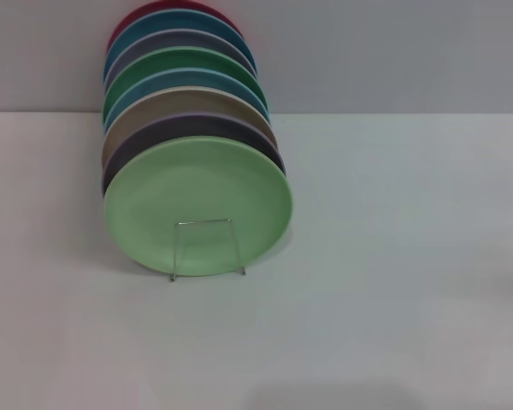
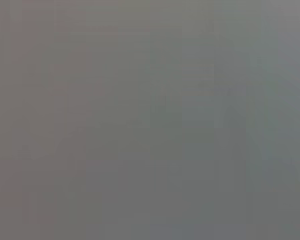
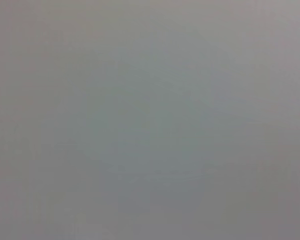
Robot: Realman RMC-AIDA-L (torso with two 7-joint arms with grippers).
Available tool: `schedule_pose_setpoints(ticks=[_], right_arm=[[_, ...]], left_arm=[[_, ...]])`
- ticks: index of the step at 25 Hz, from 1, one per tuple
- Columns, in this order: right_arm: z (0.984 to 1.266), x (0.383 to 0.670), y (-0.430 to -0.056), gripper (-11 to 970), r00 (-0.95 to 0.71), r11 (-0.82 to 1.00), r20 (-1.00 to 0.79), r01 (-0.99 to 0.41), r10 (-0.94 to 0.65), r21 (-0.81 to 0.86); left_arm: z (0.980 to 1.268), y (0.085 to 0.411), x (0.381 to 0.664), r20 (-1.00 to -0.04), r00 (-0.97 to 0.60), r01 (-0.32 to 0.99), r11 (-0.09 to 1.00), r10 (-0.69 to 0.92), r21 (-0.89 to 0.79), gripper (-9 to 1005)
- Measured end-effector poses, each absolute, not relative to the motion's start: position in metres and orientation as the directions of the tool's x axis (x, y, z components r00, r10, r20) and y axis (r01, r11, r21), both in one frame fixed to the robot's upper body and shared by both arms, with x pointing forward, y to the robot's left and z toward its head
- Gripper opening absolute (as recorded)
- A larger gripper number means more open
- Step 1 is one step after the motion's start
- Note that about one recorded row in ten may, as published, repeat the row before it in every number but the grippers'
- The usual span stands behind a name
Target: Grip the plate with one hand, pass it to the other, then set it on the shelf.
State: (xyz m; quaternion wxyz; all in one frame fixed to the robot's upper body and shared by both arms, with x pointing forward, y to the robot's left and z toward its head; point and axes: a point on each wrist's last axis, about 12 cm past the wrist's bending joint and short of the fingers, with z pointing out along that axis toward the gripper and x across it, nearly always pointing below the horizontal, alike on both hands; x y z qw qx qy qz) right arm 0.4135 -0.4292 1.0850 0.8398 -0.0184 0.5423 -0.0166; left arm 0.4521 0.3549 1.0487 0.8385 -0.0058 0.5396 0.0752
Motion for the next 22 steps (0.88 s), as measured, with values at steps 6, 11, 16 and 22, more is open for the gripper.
schedule_pose_setpoints(ticks=[6,11,16,22], right_arm=[[1.045,0.426,-0.422,695,0.276,0.977,-0.961,0.203,0.008,0.066],[1.043,0.425,-0.420,695,0.278,0.976,-0.960,0.203,0.020,0.079],[1.043,0.426,-0.419,695,0.279,0.977,-0.960,0.200,0.022,0.080],[1.042,0.425,-0.419,695,0.280,0.977,-0.960,0.199,0.022,0.080]], left_arm=[[1.039,0.368,0.442,-0.936,0.336,-0.194,0.980,0.107,0.043,795],[1.033,0.370,0.440,-0.949,0.295,-0.204,0.978,0.111,0.050,795],[1.030,0.369,0.439,-0.955,0.274,-0.201,0.978,0.110,0.055,795],[1.029,0.369,0.438,-0.957,0.270,-0.199,0.978,0.110,0.056,795]])
